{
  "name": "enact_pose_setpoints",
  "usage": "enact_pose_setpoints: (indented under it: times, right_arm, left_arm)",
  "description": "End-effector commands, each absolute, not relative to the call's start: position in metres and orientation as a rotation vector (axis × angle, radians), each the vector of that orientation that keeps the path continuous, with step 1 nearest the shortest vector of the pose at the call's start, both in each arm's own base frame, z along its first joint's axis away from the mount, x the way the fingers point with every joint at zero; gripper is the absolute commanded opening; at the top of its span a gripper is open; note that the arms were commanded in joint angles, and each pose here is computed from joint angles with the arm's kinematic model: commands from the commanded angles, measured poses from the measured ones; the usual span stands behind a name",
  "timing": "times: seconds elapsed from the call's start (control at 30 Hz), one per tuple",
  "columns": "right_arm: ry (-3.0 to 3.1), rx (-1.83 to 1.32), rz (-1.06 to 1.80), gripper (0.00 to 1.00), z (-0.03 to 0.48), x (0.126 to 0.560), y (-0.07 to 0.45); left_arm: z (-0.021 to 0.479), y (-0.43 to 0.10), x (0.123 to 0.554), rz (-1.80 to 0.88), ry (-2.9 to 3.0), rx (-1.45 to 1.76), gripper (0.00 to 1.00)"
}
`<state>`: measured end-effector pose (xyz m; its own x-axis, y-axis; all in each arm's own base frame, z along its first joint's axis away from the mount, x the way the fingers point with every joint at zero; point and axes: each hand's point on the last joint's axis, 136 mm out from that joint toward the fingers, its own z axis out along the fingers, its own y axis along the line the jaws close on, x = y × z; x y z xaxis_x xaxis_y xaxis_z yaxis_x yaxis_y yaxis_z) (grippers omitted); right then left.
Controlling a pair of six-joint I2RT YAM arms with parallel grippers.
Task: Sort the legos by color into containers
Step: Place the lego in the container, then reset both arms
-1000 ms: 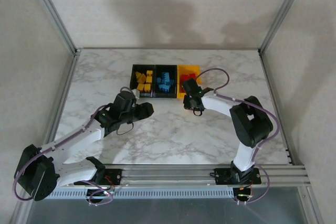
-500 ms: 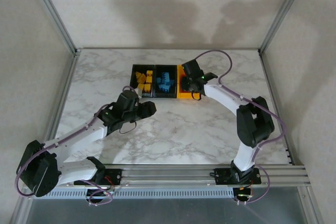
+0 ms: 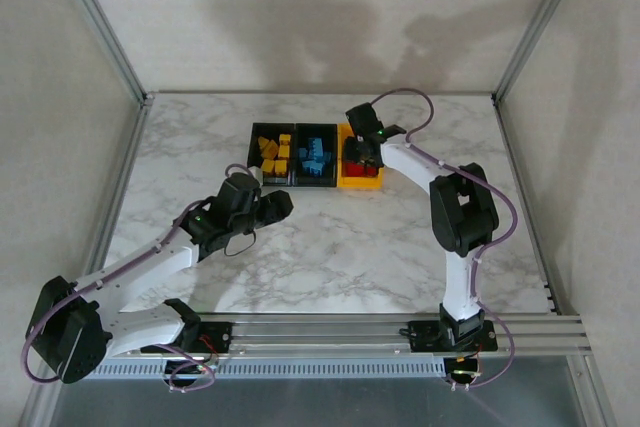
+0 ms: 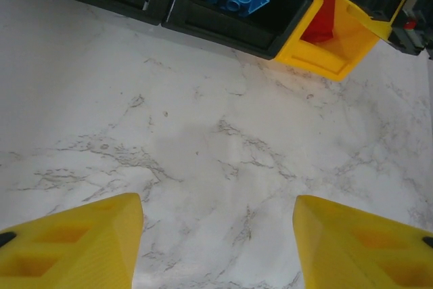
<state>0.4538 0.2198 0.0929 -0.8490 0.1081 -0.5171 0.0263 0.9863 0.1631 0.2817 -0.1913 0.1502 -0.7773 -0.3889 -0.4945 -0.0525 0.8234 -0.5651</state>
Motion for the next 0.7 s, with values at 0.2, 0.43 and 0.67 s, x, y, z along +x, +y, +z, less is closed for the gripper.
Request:
enact_pose_setpoints:
  times: [0.2,0.43,0.67]
  right_arm:
    - [2.385,0.079,0.163,0.99,0.163,0.446,0.191]
    - [2.192,0.234,-0.056,0.99,0.197,0.432,0.107]
    - [1.757,0.231,-0.277,0.99,0.232,0.379,0.032]
  left_arm:
    - [0.183,-0.133,0.318,-0.352,2.230,-0.443,0.99]
    - [0.232,-0.055,0.343,-0.005,1.940,-0.487,1.00]
    - [0.221,0.026,0.336,0.322,1.763,-0.510,1.00]
